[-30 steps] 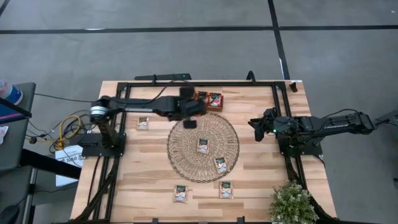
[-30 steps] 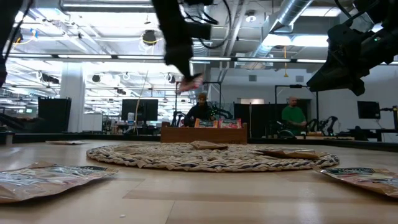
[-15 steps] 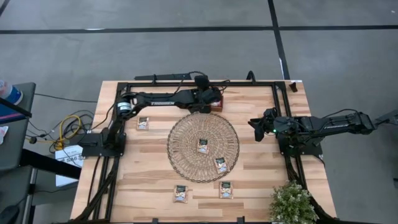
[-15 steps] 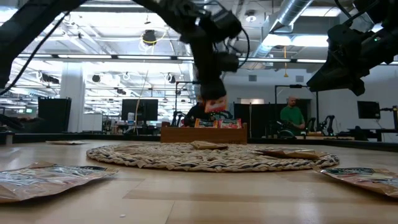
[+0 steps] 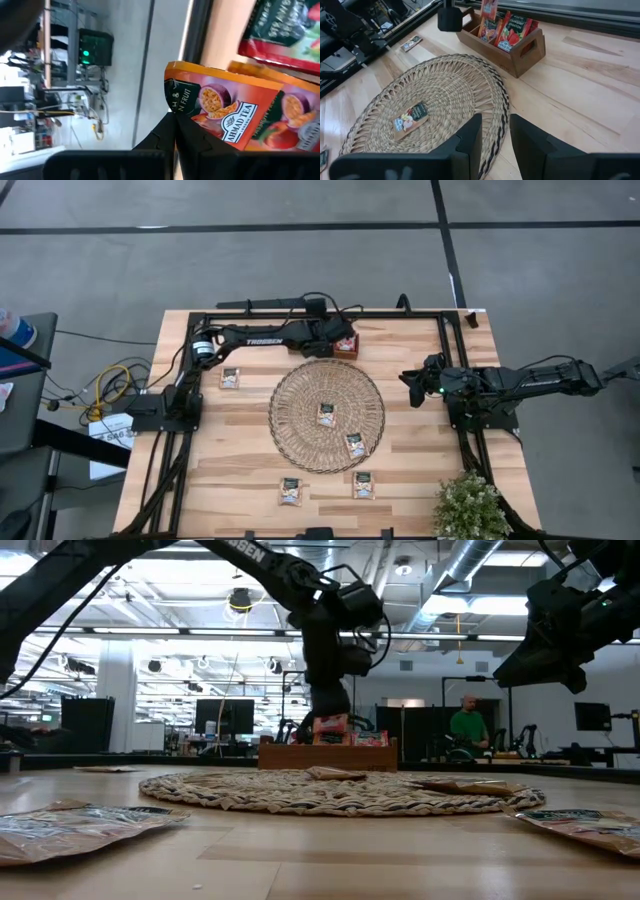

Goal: Pick & Place Tea
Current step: Put the orange tea bag into the middle section of the wooden organizer

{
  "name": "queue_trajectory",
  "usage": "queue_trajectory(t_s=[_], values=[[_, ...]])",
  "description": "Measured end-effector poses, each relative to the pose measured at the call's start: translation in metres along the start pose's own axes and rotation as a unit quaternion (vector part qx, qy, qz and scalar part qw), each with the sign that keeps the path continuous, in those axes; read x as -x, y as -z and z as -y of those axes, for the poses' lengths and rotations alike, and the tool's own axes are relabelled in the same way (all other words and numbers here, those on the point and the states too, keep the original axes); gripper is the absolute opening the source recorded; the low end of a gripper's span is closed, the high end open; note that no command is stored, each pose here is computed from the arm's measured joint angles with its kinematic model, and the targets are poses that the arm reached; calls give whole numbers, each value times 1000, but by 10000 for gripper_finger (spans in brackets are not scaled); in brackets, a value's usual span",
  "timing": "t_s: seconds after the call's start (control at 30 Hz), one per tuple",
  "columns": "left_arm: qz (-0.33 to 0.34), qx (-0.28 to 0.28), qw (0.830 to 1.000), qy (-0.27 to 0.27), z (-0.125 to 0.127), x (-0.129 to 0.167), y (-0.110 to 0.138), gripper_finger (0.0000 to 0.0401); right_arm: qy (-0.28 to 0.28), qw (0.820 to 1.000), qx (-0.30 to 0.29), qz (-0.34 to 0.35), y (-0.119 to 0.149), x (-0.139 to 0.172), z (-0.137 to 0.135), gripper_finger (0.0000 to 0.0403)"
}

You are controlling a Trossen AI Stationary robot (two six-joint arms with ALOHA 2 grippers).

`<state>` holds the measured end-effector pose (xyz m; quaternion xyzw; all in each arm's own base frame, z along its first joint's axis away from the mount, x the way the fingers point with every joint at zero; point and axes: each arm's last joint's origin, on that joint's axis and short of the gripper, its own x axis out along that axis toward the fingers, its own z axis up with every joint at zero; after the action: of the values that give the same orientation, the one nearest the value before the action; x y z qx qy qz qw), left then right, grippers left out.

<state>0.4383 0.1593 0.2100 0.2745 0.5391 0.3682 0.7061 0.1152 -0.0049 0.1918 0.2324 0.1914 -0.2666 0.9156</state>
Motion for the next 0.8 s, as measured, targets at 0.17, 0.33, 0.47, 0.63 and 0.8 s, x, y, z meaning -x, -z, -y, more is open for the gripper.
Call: queue_trajectory(t_s=[0.17,0.33,0.47,0.63,0.8], values=[[-3,10,1000,11,6,-2,4,0,0,1000,1,0,0,0,0,93],[-10,5,999,33,16,-6,12,0,0,1000,0,0,0,0,0,93],[-8,17,999,32,16,-6,11,0,1,1000,0,0,0,0,0,93],[2,23,999,41,17,-6,10,0,1,1000,0,0,0,0,0,93],[8,22,998,52,19,-4,8,0,1,1000,0,1,0,0,0,93]])
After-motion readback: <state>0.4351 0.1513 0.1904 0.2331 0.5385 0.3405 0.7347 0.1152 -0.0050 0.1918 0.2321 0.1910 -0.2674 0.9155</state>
